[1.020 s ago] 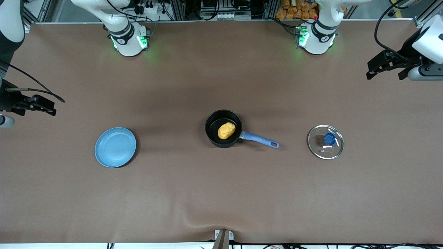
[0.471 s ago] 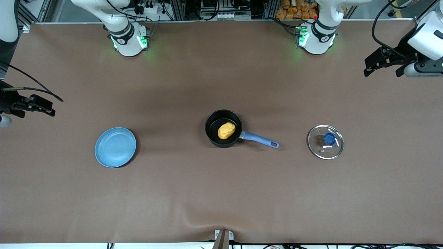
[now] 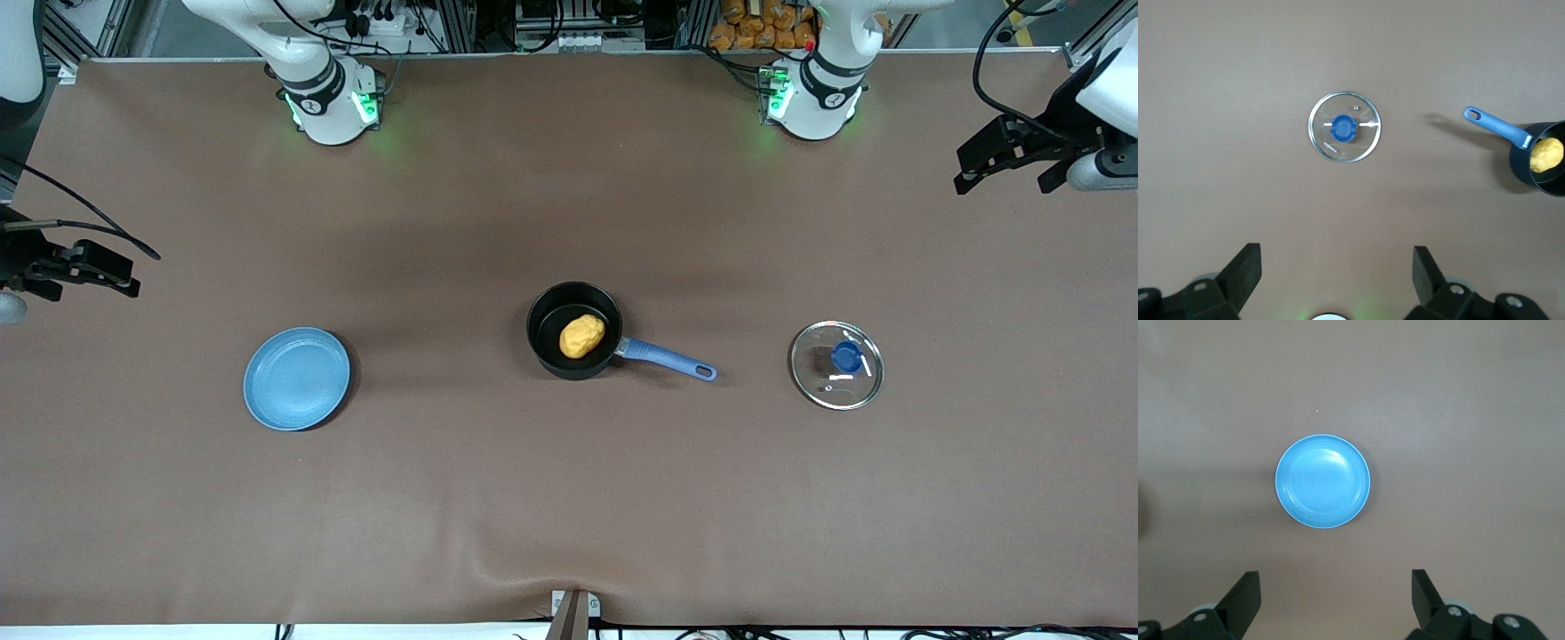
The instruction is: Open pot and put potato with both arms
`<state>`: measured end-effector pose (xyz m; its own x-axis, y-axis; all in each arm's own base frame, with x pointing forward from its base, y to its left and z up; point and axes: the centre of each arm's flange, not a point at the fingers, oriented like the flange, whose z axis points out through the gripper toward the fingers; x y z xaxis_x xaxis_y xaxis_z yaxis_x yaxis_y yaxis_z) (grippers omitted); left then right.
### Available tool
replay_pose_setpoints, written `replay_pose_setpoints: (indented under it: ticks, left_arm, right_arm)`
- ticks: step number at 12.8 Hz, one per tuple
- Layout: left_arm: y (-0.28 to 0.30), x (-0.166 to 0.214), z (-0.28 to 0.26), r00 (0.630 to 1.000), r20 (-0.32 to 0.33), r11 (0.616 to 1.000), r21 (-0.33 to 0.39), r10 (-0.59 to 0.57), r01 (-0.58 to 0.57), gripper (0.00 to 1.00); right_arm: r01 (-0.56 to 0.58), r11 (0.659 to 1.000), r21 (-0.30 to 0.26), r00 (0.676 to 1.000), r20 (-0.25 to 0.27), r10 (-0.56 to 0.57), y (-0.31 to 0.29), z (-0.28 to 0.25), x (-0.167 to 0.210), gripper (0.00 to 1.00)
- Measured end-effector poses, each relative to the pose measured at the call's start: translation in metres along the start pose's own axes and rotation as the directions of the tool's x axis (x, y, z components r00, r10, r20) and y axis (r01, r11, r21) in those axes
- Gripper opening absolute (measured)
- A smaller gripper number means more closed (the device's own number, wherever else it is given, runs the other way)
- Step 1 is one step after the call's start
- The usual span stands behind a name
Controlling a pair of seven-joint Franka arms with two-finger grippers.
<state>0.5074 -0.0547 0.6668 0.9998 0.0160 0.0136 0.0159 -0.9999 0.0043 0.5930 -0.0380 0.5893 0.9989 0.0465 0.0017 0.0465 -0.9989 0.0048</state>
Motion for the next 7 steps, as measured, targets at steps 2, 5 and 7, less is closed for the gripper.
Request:
replay_pose_setpoints:
  ticks: [2,5,7]
  left_arm:
    - [0.000,0.000,0.000,1.000,-0.001,1.000,0.001,0.001,-0.001,1.00]
    - [0.003,-0.001,0.000,1.000,-0.001,1.000,0.004,0.004,-0.004,1.00]
    - [0.005,-0.001,-0.001,1.000,-0.002,1.000,0.005,0.008,-0.008,1.00]
  right_arm:
    - [0.015,1.000,0.002,1.000,0.008,-0.015,-0.005,-0.004,-0.002,1.00]
    - [0.041,0.999,-0.006,0.999,-0.004,-0.041,-0.015,-0.012,-0.001,1.00]
    - [0.046,0.999,-0.006,0.999,-0.003,-0.046,-0.017,-0.015,-0.002,1.00]
